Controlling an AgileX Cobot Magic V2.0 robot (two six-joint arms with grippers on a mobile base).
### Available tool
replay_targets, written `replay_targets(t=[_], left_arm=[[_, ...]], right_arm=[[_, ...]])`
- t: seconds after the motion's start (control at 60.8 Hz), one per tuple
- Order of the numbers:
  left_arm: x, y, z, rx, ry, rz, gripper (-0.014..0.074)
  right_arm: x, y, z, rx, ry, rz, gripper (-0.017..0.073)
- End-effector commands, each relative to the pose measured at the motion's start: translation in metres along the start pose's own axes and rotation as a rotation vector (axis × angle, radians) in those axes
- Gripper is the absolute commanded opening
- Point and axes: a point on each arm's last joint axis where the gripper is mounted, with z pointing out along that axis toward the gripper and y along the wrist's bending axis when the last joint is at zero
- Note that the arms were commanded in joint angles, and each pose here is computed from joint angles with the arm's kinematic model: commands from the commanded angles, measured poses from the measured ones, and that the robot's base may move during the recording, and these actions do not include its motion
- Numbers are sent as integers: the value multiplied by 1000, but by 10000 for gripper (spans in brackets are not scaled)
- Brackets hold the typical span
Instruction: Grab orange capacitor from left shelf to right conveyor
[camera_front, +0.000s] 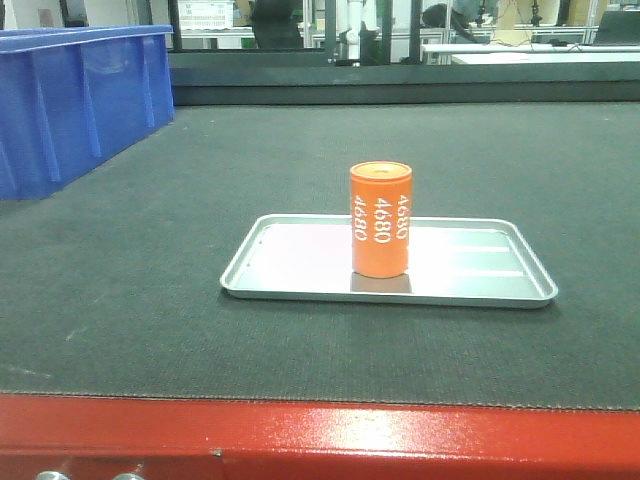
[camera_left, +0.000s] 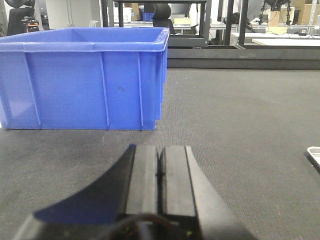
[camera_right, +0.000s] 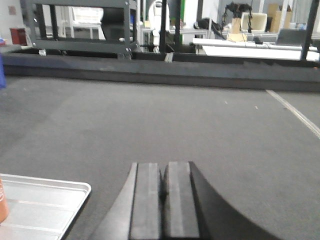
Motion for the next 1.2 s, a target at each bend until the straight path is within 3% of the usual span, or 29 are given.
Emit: replay_targets(t=[0.0,0.148,0.329,0.774,0.988,1.185], left_arm=[[-10,0,0,-3,-88,-5,-105],[-10,0,0,-3,-88,-5,-105],[-10,0,0,-3,-88,-5,-105],[-10,0,0,-3,-88,-5,-105],[-10,0,0,-3,-88,-5,-105],[-10,0,0,-3,-88,-5,-105]], right_arm=[[-7,2,-4,-23,-150,-3,48],[17,2,-7,-29,-156,14,48],[35,1,-5,-25,-107,104,48],[30,1,-6,-31,-163,98,48],[30,-3,-6,51,-168,86,48],[30,-3,-6,54,-166,85,48]])
